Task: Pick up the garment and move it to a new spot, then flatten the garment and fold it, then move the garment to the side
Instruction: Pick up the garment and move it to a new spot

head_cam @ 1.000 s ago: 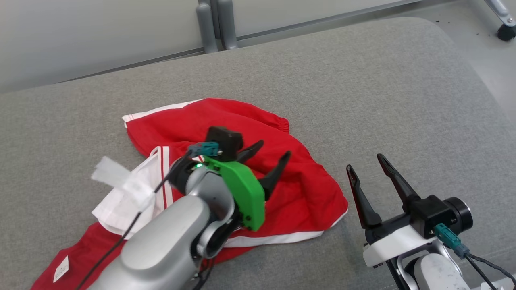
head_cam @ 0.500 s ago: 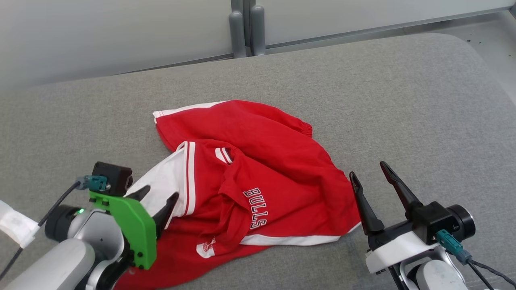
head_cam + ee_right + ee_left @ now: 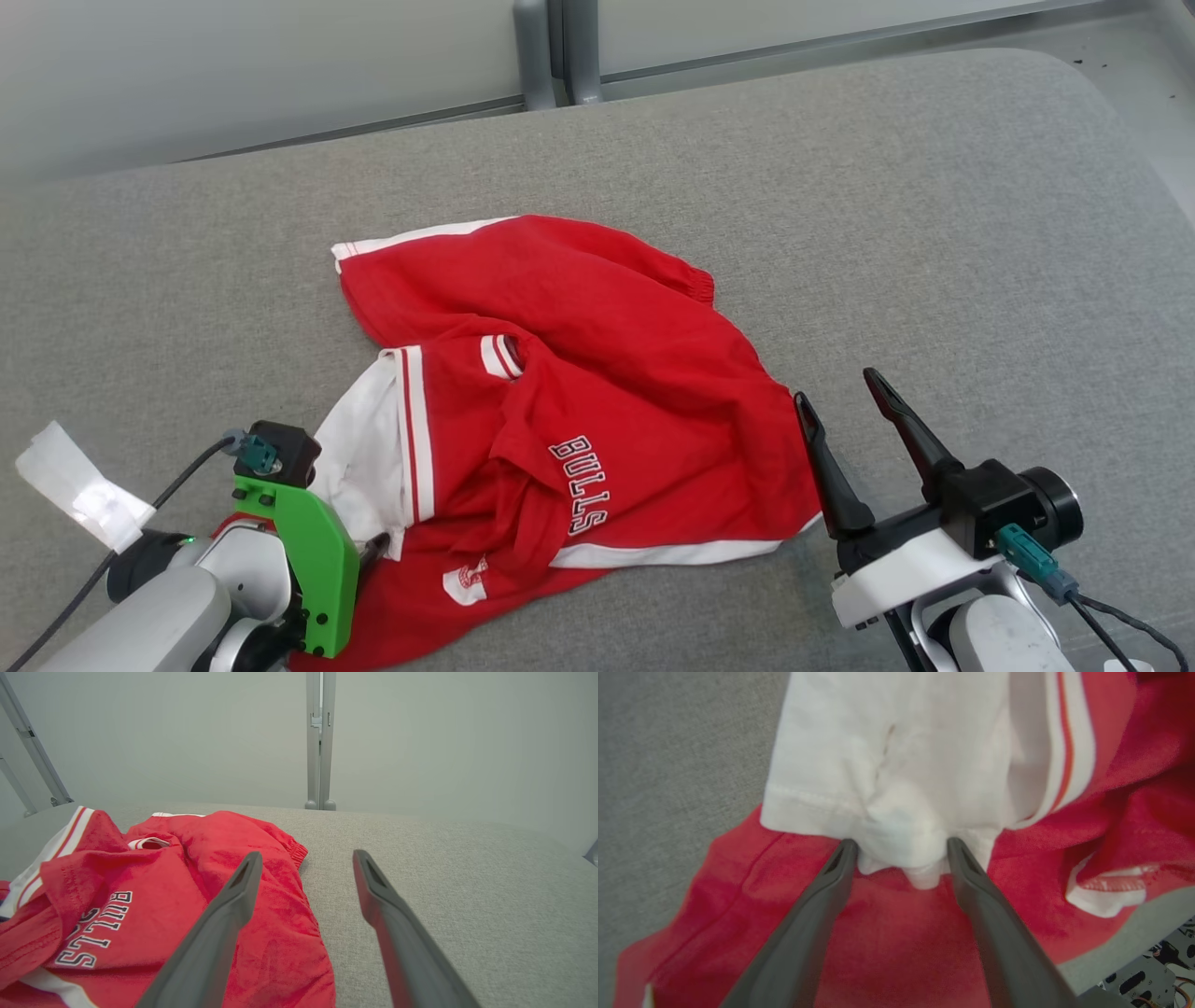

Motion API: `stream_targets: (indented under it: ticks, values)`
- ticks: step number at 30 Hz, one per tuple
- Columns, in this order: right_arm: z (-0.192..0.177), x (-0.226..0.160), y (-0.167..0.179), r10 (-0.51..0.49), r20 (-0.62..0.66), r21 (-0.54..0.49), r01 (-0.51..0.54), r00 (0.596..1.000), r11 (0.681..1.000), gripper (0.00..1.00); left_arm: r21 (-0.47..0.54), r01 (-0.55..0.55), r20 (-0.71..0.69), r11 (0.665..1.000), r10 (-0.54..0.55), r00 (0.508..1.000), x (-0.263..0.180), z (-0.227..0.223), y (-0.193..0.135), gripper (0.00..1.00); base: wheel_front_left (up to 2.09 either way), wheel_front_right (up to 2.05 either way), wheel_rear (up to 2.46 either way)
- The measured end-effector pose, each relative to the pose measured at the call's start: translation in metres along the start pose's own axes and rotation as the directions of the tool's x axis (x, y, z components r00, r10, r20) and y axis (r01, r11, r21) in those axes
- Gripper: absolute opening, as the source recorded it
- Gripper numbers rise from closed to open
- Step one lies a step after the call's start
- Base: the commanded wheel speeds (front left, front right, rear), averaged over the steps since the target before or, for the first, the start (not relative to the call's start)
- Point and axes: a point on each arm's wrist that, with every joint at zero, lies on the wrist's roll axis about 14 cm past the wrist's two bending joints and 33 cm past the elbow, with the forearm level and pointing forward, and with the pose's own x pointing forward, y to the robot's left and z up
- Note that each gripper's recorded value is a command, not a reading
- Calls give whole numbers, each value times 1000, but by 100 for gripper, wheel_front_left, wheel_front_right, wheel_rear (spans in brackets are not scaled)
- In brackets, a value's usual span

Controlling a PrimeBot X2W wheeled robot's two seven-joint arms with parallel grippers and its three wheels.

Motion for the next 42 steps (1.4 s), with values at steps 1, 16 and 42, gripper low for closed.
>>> stream_targets:
  ticks: [1, 16, 42]
  values:
    - [-1, -1, -2, -7, -3, -1, 7, 1000, 1000, 100, 14, -5, -20, 1000, 6, 1000, 3, -3, 2, 100, 0, 0, 0]
    - [-1, -9, -16, -57, -8, 1, 57, 998, 998, 100, 48, 12, -31, 999, -11, 999, 7, 6, 9, 0, 0, 0, 0]
    - [-7, -4, -2, -27, -17, 35, 28, 999, 999, 100, -366, -505, 446, 782, 624, 642, -170, 102, 213, 0, 0, 0, 0]
